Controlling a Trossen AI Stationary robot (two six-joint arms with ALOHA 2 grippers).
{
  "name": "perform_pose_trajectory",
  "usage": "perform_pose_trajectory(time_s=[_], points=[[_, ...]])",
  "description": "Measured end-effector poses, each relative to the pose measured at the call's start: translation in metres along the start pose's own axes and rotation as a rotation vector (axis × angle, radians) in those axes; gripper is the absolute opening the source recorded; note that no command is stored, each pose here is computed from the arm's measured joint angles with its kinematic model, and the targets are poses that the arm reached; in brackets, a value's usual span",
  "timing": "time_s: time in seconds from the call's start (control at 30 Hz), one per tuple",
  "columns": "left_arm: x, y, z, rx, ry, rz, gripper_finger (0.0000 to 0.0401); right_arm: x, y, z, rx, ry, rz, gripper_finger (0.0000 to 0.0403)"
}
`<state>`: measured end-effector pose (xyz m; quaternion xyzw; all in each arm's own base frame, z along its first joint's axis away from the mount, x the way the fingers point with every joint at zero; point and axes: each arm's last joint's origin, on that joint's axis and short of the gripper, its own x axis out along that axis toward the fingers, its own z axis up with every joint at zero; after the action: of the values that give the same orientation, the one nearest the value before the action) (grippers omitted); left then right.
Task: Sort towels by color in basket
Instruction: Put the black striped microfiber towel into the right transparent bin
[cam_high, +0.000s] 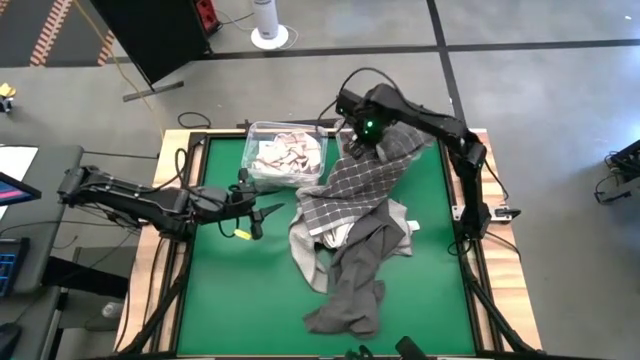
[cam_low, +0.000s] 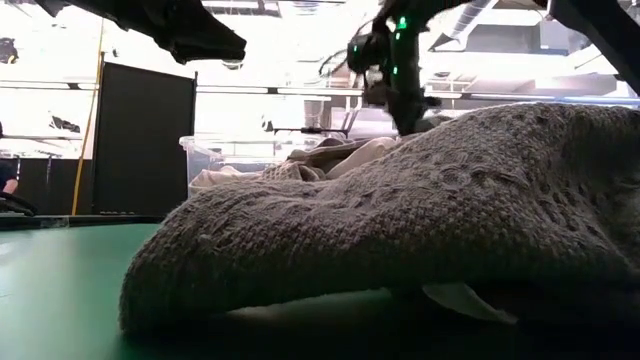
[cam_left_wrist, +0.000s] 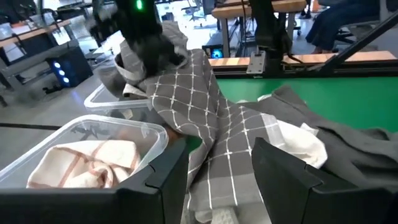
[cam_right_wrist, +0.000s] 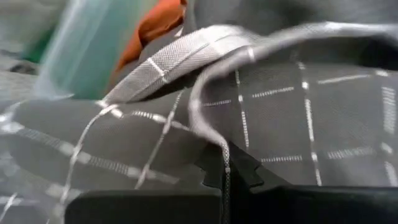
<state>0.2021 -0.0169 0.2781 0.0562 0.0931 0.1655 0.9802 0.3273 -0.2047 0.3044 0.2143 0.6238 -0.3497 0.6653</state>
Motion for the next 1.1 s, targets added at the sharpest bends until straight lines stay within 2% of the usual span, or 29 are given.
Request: perform_pose_trajectory(time_s=[0.13,0.23,0.43,0.57,0.7,0.83,1.03,1.1], points=[[-0.005,0.000,0.001,-0.004,0.001,-0.012,0.0169,0.031,0.002,-0.001,0.004,0.032,-0.008,0.0022],[-0.005,0.000,0.001,-0.003,0.001,-0.014,0.0169,0.051,0.001,0.000,0.011,0.028,-0.008,0.0038],[-0.003,-0.001,-0.001,0.003,0.013,-0.015,0.0169,0.073,0.002,0.000,0.033,-0.015,0.016,0.0109],[-0.003,-0.001,-0.001,0.006,0.018,-0.018,0.0169,0.075,-0.001,0.001,0.066,0.017,0.105,0.0164],[-0.003,-0.001,-0.001,0.014,0.019,-0.019,0.0169,0.056,-0.007,0.003,0.062,0.045,0.102,0.0214],[-0.003,-0.001,-0.001,0.014,0.019,-0.019,0.0169,0.016,-0.011,0.006,0.030,-0.033,0.072,0.0248],[-0.003,-0.001,-0.001,0.022,0.020,-0.019,0.0169,-0.045,-0.012,-0.001,-0.020,-0.215,0.096,0.0266],[-0.003,-0.001,-0.002,0.024,0.022,-0.019,0.0169,-0.058,-0.003,-0.009,-0.084,-0.253,0.106,0.0266]])
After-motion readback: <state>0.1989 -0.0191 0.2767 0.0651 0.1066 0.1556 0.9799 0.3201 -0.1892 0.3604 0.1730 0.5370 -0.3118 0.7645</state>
